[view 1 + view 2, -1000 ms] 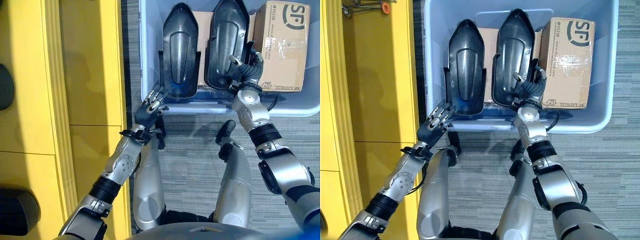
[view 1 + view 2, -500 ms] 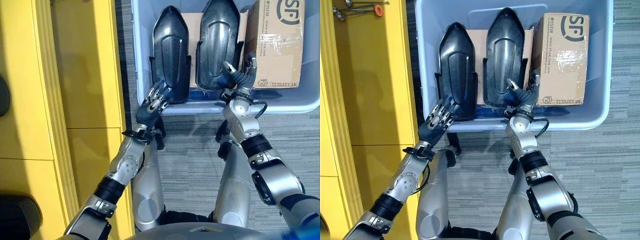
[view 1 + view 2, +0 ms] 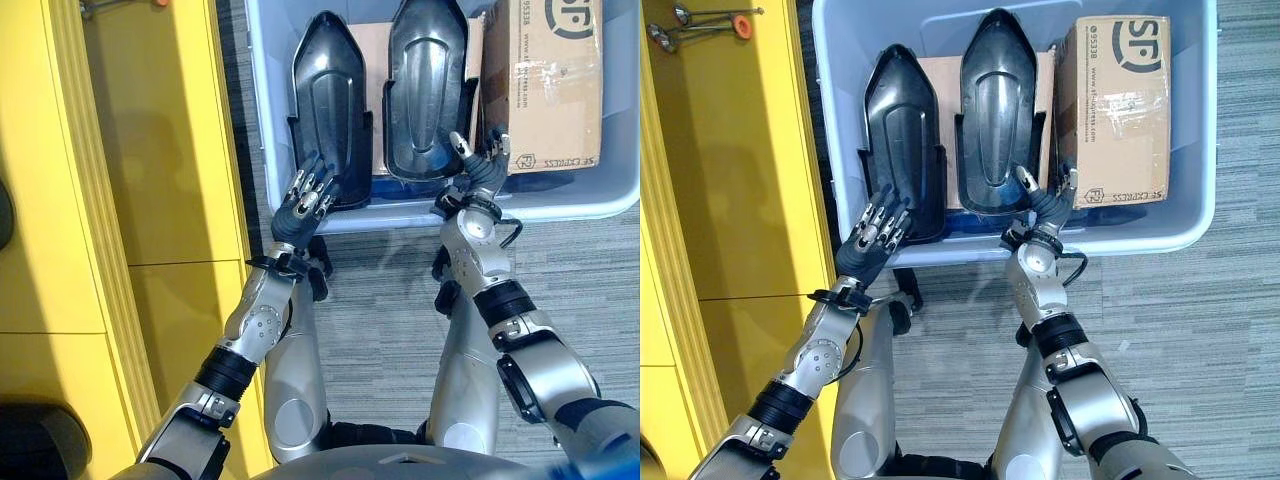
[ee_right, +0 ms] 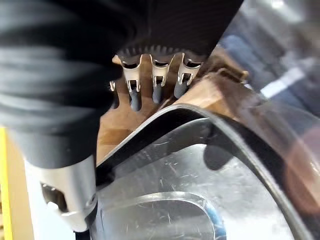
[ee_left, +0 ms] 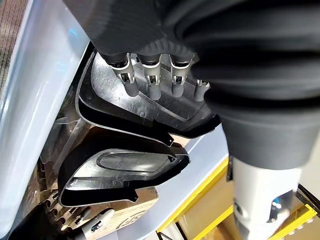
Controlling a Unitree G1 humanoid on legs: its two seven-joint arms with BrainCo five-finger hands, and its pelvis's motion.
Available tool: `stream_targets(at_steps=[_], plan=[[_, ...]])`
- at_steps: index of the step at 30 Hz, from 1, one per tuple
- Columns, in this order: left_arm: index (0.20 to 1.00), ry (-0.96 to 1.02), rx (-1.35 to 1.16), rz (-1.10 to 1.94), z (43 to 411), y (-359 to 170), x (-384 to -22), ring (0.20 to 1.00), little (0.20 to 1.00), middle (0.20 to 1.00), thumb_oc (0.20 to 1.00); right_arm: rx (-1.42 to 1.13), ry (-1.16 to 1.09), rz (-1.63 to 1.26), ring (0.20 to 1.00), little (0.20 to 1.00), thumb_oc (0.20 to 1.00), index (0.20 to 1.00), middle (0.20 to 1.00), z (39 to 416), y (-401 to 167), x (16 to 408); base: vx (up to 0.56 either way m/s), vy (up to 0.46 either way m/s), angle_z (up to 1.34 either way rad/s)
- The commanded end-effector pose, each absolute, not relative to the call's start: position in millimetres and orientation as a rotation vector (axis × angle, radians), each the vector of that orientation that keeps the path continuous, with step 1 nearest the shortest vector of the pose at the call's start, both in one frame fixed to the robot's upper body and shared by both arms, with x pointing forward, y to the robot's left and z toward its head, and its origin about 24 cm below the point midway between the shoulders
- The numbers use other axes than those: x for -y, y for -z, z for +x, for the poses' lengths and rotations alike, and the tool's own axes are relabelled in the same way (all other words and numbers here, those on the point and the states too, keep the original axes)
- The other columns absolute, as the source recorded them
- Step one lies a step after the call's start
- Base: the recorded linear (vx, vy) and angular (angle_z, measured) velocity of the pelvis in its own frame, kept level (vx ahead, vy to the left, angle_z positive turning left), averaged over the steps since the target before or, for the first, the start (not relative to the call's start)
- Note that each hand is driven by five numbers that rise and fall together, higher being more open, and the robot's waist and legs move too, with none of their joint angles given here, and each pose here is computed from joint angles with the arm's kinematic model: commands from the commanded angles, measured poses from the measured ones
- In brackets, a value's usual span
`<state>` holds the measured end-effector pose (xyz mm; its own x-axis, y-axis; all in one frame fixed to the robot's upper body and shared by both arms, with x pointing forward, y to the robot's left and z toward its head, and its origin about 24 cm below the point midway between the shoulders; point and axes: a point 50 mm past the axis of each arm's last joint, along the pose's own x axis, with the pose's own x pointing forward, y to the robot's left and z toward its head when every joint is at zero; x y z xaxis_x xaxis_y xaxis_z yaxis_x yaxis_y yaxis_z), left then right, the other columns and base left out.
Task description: Move parts from the plastic box to the shelf.
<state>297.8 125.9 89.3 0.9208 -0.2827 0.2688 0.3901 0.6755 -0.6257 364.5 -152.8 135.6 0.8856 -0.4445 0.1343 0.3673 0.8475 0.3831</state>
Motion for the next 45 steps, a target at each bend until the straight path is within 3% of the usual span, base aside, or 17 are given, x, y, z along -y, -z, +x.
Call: stream_targets(at_steps=[1, 12, 19, 20, 25, 33, 38, 45], plan=[[1.000, 0.404, 0.108, -0.754, 287, -78, -115, 1.000, 1.000, 1.000, 1.000, 0.259, 0.420, 0.305, 1.000, 1.000, 1.000, 1.000, 1.000, 361, -138, 158, 0.00, 0.000, 0.00], [1.000, 0.422, 0.075, -0.730, 289, -78, -121, 1.000, 1.000, 1.000, 1.000, 0.274, 0.452, -0.077, 1.000, 1.000, 1.000, 1.000, 1.000, 373, -148, 169, 0.01, -0.005, 0.00], [1.000, 0.439, 0.062, -0.717, 289, -76, -127, 1.000, 1.000, 1.000, 1.000, 0.379, 0.521, -0.498, 1.000, 1.000, 1.000, 1.000, 1.000, 378, -166, 177, 0.01, -0.010, 0.05], [1.000, 0.448, 0.059, -0.708, 289, -74, -129, 1.000, 1.000, 1.000, 1.000, 0.408, 0.532, -0.670, 1.000, 1.000, 1.000, 1.000, 1.000, 380, -172, 176, 0.02, -0.021, 0.04], [1.000, 0.456, 0.054, -0.698, 287, -72, -133, 1.000, 1.000, 1.000, 1.000, 0.326, 0.528, -0.730, 1.000, 1.000, 1.000, 1.000, 1.000, 385, -169, 179, 0.01, -0.017, 0.07], [1.000, 0.466, 0.050, -0.695, 288, -69, -140, 1.000, 1.000, 1.000, 1.000, 0.087, 0.559, -0.424, 1.000, 1.000, 1.000, 1.000, 1.000, 387, -135, 188, 0.00, 0.001, 0.00], [1.000, 0.468, 0.047, -0.700, 289, -69, -135, 1.000, 1.000, 1.000, 1.000, -0.007, 0.576, -0.046, 1.000, 1.000, 1.000, 1.000, 1.000, 384, -115, 188, 0.01, 0.007, 0.04], [1.000, 0.469, 0.050, -0.709, 289, -70, -126, 1.000, 1.000, 1.000, 1.000, -0.012, 0.525, -0.030, 1.000, 1.000, 1.000, 1.000, 1.000, 382, -107, 183, 0.00, 0.002, 0.00]])
